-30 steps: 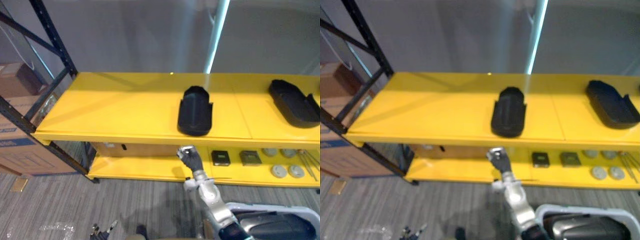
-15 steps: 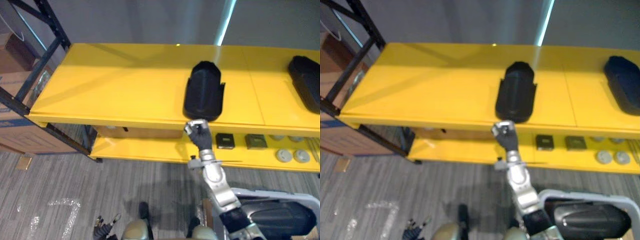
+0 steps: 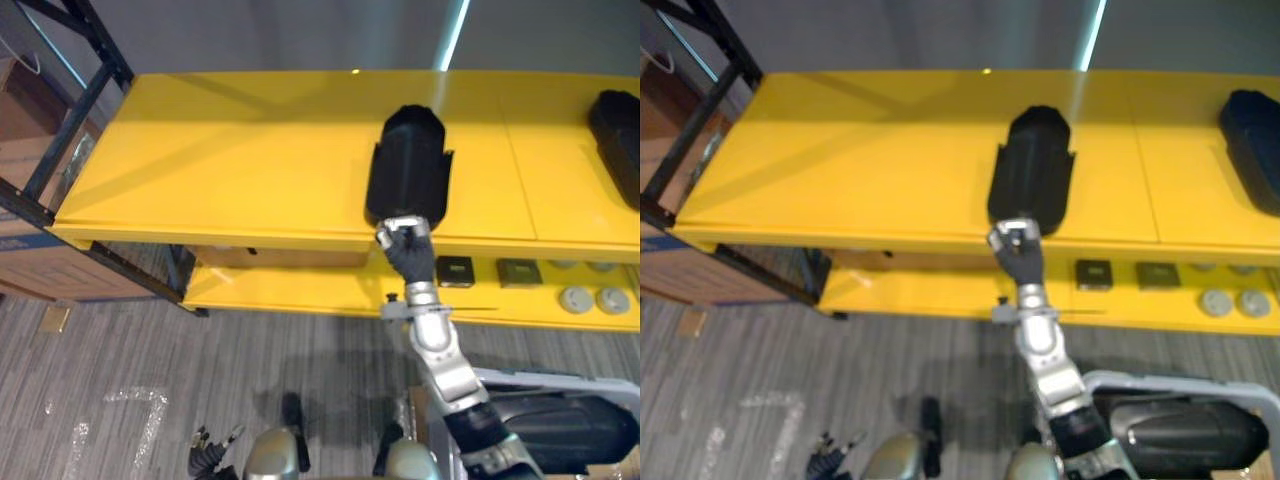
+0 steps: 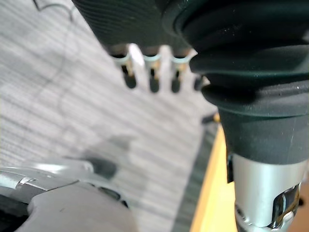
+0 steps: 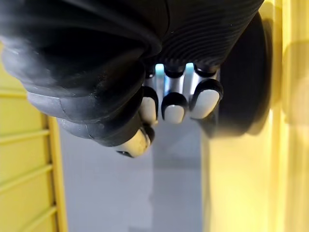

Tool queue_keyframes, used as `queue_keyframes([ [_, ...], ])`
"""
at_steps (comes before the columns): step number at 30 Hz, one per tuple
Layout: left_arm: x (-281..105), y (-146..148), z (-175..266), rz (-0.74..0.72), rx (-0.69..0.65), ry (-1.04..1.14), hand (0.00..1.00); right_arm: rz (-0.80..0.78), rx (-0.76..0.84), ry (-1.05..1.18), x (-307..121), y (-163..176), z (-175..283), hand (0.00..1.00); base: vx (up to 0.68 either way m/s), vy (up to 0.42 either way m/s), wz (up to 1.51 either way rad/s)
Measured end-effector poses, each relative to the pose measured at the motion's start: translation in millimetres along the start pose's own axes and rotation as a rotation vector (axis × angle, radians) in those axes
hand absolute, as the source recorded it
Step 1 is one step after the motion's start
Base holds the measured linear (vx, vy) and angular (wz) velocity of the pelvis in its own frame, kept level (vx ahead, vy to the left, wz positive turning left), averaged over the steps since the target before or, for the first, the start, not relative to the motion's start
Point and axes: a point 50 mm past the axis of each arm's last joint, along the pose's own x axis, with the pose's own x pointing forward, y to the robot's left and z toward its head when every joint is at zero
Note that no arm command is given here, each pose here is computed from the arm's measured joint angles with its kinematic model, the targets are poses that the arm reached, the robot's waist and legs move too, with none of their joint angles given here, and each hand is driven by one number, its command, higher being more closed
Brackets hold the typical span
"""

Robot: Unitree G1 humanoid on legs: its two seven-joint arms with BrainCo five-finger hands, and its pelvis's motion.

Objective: Walk over and take plastic housings, then place them on the shelf

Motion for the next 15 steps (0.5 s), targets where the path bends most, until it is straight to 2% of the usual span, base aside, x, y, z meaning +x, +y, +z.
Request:
queue_keyframes([
  [15,-0.3,-3.1,2.0,-0.014,0.001,-0.010,0.00,-0.064,-0.055,0.043,18.8,-14.6,-6.9,1.00,0.00,0.000,0.01],
])
